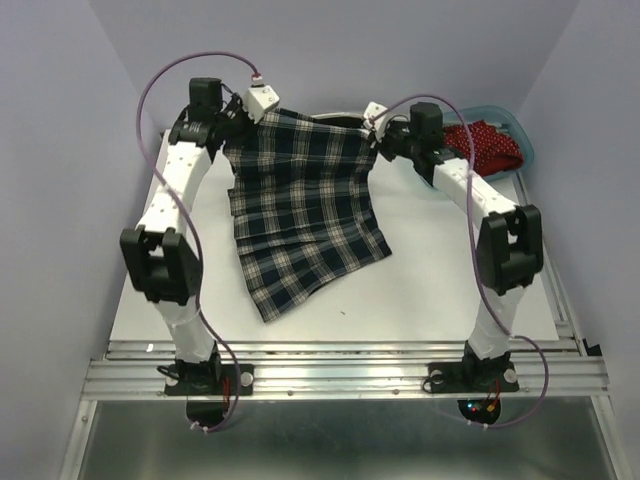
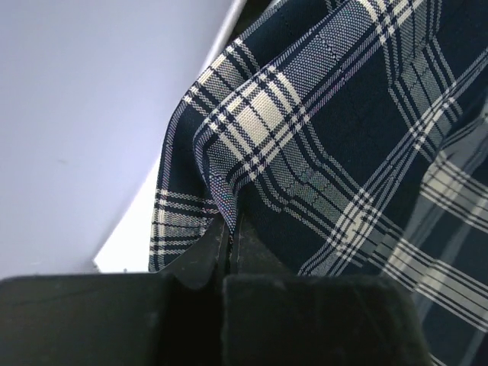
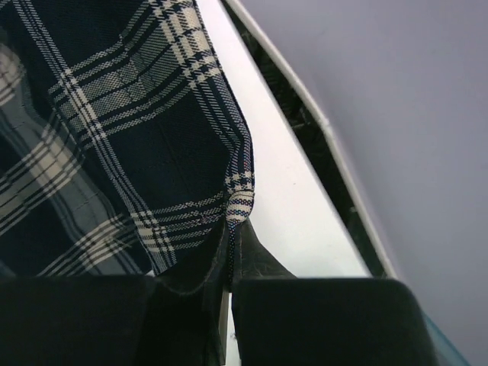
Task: Fold and stack the skirts
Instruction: Fold the skirt
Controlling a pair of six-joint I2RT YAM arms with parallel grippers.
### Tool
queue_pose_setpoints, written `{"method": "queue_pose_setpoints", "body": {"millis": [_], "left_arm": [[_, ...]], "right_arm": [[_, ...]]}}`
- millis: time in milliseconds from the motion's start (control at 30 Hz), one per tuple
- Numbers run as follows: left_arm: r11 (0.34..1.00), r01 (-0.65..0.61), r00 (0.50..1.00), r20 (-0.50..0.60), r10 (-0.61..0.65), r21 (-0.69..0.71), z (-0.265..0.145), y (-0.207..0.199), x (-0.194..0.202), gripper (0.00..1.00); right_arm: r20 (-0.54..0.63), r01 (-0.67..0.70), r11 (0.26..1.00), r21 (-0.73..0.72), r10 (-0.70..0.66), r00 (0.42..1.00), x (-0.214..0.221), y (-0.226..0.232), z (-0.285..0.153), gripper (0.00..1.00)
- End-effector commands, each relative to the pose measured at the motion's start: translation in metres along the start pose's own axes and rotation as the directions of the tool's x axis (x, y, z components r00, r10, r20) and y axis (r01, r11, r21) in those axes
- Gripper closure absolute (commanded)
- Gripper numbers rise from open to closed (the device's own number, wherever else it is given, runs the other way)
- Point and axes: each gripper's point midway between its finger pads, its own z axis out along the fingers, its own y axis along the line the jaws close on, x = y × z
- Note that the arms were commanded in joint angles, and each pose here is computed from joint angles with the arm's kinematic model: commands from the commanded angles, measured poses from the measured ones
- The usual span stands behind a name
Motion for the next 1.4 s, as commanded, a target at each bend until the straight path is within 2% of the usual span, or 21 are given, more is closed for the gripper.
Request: {"method": "queue_pose_setpoints", "body": {"millis": [0,167,200,333,367,400,467,500,567,600,700,800,833,867,1033,1167,1200,1233,1267,1367], "left_arm": [[0.989,-0.024,1.0,0.001,0.024,-0.143,-0.061,0.012,0.004,1.0],[0.991,-0.045,0.998,0.029,0.049,-0.126,-0.108,-0.046,0.01,1.0],[0.997,-0.032,0.999,-0.012,0.031,-0.074,-0.104,-0.073,0.037,1.0],[0.999,-0.053,0.998,-0.027,0.052,-0.015,-0.112,-0.137,0.073,1.0],[0.997,-0.078,0.997,0.002,0.078,-0.01,-0.119,-0.152,0.068,0.91],[0.997,-0.074,0.996,-0.043,0.075,0.023,-0.117,-0.175,0.095,0.79],[0.996,-0.086,0.996,-0.021,0.086,0.01,-0.121,-0.188,0.099,0.67],[0.996,-0.091,0.996,0.004,0.091,0.001,-0.131,-0.196,0.099,0.43],[0.993,-0.103,0.993,0.056,0.106,-0.056,-0.15,-0.192,0.088,0.1],[0.991,-0.111,0.991,0.072,0.116,-0.07,-0.156,-0.191,0.085,0.03],[0.989,-0.135,0.983,0.117,0.142,-0.066,-0.176,-0.19,0.066,0.02],[0.996,-0.084,0.992,0.091,0.083,0.011,-0.176,-0.196,0.061,0.02],[0.996,-0.075,0.994,0.079,0.072,0.037,-0.174,-0.198,0.061,0.02],[0.993,-0.052,0.999,0.018,0.05,0.104,-0.165,-0.208,0.074,0.02],[0.965,0.014,0.998,-0.067,0.004,0.261,-0.152,-0.232,0.085,0.03],[0.931,-0.021,0.991,-0.114,0.067,0.365,-0.148,-0.262,0.093,0.12],[0.922,-0.024,0.987,-0.136,0.083,0.387,-0.145,-0.269,0.098,0.18],[0.918,-0.034,0.984,-0.149,0.101,0.396,-0.143,-0.274,0.099,0.21],[0.91,-0.013,0.98,-0.176,0.094,0.413,-0.139,-0.28,0.105,0.25],[0.89,0.034,0.958,-0.27,0.101,0.454,-0.129,-0.292,0.126,0.32]], "right_arm": [[0.005,0.124,0.985,0.122,-0.126,0.992,-0.01,-0.021,-0.053,0.99],[0.045,0.188,0.979,0.074,-0.192,0.98,-0.003,0.021,-0.082,0.99],[0.04,0.205,0.977,0.056,-0.207,0.977,0.003,0.03,-0.085,0.99],[0.02,0.25,0.966,-0.064,-0.249,0.968,0.046,0.101,-0.098,0.99],[0.037,0.296,0.953,-0.066,-0.294,0.955,0.045,0.111,-0.098,0.96],[0.04,0.307,0.949,-0.078,-0.304,0.952,0.05,0.123,-0.1,0.85],[0.03,0.309,0.944,-0.115,-0.308,0.951,0.069,0.153,-0.106,0.75],[0.056,0.331,0.939,-0.088,-0.327,0.943,0.057,0.153,-0.111,0.59],[0.072,0.331,0.94,-0.083,-0.326,0.943,0.053,0.157,-0.12,0.25],[0.076,0.326,0.942,-0.078,-0.32,0.944,0.047,0.157,-0.129,0.2],[0.076,0.303,0.95,-0.08,-0.298,0.952,0.034,0.155,-0.144,0.2],[0.06,0.284,0.952,-0.117,-0.278,0.959,0.026,0.155,-0.152,0.2],[0.055,0.283,0.95,-0.136,-0.278,0.959,0.026,0.157,-0.153,0.2],[0.054,0.284,0.944,-0.167,-0.279,0.959,0.027,0.162,-0.154,0.2],[0.01,0.284,0.895,-0.344,-0.299,0.954,0.047,0.188,-0.159,0.19],[-0.016,0.293,0.868,-0.4,-0.326,0.945,0.057,0.2,-0.149,0.25],[-0.033,0.257,0.879,-0.403,-0.294,0.955,0.057,0.203,-0.143,0.28],[-0.043,0.229,0.889,-0.397,-0.268,0.963,0.056,0.201,-0.14,0.35],[-0.057,0.167,0.901,-0.401,-0.206,0.977,0.049,0.197,-0.133,0.37],[-0.066,0.102,0.884,-0.456,-0.148,0.987,0.039,0.201,-0.125,0.34]]}}
